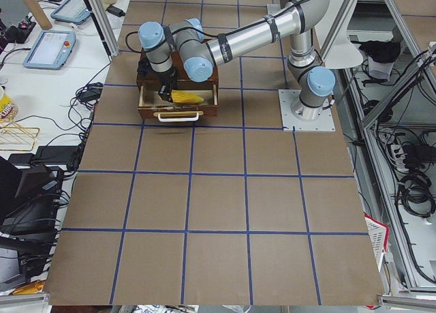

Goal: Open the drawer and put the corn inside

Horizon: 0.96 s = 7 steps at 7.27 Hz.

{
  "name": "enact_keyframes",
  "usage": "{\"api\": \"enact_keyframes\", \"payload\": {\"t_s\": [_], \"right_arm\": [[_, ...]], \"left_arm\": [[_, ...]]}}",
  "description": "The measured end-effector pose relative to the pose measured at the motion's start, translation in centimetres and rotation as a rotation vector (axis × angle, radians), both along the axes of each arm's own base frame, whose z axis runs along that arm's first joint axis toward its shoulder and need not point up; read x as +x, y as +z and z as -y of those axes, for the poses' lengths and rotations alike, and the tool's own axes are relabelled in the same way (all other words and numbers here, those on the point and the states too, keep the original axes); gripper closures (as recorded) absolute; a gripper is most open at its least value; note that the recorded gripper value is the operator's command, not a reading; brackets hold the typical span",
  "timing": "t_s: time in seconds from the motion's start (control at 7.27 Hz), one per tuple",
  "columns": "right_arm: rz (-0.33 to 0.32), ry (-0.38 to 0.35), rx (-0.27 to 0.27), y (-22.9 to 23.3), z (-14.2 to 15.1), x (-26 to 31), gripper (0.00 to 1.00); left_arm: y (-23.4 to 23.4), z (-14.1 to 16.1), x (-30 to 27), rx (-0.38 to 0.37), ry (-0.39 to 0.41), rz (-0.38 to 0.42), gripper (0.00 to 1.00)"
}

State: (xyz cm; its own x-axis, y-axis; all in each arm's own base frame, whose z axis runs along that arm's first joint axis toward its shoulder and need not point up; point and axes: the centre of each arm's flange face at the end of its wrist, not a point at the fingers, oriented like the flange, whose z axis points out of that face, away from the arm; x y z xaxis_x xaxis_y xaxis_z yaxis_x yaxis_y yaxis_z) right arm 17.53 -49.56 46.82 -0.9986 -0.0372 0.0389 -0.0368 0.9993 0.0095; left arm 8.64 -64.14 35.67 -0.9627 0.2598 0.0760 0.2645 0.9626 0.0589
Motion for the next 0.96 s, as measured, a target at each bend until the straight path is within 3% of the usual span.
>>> {"api": "enact_keyframes", "payload": {"t_s": [0.14,0.55,0.96], "right_arm": [[0.0,0.0,0.0,0.0,0.0,0.0,0.0],[0.0,0.0,0.0,0.0,0.0,0.0,0.0],[0.0,0.0,0.0,0.0,0.0,0.0,0.0]], "left_arm": [[0.3,0.0,0.0,-0.006,0.0,0.002,0.06],[4.7,-0.4,-0.7,-0.057,-0.002,0.015,0.04],[10.8,-1.0,-7.2,-0.096,0.054,0.029,0.0]]}}
